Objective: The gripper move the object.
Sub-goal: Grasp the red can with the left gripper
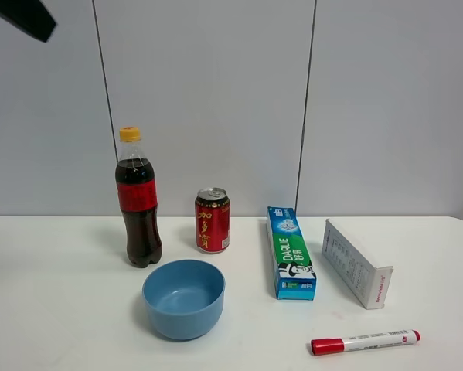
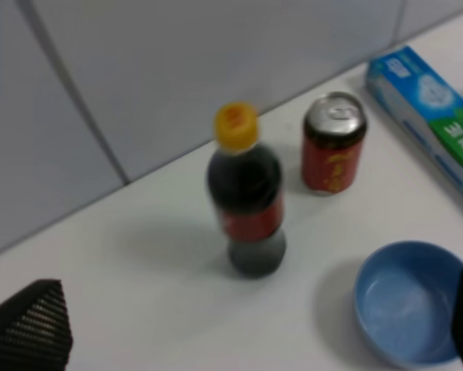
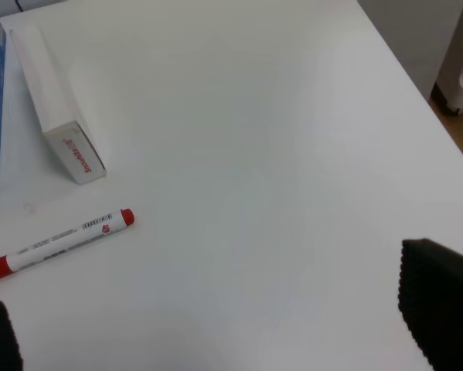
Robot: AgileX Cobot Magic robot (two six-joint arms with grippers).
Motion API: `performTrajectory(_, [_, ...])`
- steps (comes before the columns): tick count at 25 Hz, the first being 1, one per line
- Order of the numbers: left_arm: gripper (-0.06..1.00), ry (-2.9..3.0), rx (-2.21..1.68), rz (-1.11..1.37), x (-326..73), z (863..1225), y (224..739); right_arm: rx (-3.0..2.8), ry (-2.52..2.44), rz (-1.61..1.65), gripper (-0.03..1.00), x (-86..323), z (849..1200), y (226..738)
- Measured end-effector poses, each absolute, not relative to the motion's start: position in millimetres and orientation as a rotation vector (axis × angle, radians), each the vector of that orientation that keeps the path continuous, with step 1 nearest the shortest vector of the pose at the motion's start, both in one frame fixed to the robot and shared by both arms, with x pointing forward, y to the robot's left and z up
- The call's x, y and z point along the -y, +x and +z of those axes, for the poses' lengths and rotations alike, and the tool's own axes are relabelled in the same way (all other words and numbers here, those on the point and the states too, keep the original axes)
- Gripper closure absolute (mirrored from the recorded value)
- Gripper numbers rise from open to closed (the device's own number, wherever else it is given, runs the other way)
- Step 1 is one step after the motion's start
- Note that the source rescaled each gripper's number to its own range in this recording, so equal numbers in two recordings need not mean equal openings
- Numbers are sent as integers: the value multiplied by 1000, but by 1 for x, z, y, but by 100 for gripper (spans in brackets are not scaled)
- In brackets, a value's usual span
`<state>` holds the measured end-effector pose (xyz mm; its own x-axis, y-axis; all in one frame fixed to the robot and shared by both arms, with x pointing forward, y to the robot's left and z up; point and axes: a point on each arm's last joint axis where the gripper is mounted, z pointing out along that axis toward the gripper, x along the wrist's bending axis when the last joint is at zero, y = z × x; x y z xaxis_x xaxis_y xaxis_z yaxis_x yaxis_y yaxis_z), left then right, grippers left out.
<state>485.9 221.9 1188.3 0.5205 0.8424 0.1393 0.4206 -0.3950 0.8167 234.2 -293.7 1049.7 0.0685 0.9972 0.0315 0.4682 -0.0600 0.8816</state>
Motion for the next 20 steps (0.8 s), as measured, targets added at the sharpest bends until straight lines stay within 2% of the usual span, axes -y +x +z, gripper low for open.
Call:
performTrajectory(4, [-6,2117,-843,698,-169,1190,515,-1489,1625,927,-3,294,1050,234])
performTrajectory(8, [-6,2185,-751,619,-112,1172,543,-1489,1625,927,-3,294,1050,234])
performTrajectory(14, [-6,2338,-720,499,-49,1102,586,-1489,1625,927,-3,294,1050,234])
performTrajectory(20, [-6,2386,-672,545,-21,1063,613,-1489,1625,927,-3,294,1050,234])
